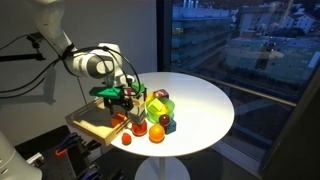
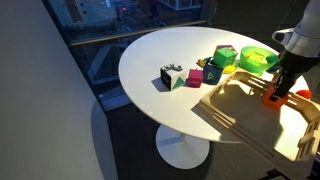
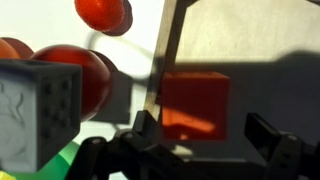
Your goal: Move the orange toy block from the box into the bowl
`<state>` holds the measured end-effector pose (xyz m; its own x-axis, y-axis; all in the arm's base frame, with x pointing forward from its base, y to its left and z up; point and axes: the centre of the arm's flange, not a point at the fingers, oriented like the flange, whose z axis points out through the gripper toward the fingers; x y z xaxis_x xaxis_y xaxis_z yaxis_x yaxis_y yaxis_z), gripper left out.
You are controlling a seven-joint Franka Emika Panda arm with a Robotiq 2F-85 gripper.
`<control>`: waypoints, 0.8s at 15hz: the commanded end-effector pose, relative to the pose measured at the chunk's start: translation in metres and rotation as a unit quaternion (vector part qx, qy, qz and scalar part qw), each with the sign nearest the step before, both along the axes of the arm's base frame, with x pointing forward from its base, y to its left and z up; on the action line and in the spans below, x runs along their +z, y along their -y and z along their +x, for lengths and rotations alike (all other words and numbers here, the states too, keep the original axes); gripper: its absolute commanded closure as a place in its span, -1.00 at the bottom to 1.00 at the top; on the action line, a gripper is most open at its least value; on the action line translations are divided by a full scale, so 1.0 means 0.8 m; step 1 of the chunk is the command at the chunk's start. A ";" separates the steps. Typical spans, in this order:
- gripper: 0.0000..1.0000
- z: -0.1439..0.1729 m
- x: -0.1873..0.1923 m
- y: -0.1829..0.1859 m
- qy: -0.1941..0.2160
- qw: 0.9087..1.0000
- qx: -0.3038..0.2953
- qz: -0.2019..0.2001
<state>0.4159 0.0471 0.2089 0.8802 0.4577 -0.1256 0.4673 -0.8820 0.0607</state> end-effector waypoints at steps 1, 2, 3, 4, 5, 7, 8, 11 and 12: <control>-1.00 -0.008 0.001 -0.006 0.017 1.000 0.006 -0.009; -1.00 -0.009 0.001 -0.007 0.019 1.000 0.007 -0.009; -1.00 -0.011 0.003 -0.007 0.021 1.000 0.009 -0.009; -1.00 -0.011 0.004 -0.008 0.023 1.000 0.011 -0.008; -1.00 -0.012 0.007 -0.008 0.024 1.000 0.011 -0.006; -1.00 -0.015 0.013 -0.010 0.027 1.000 0.011 -0.005; -1.00 -0.016 0.016 -0.011 0.027 1.000 0.011 -0.005; -1.00 -0.020 0.023 -0.011 0.032 0.999 0.013 -0.006; -1.00 -0.021 0.024 -0.011 0.033 0.999 0.012 -0.007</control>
<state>0.4107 0.0547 0.2167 0.8705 0.4831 -0.0940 0.4904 -0.8676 0.0818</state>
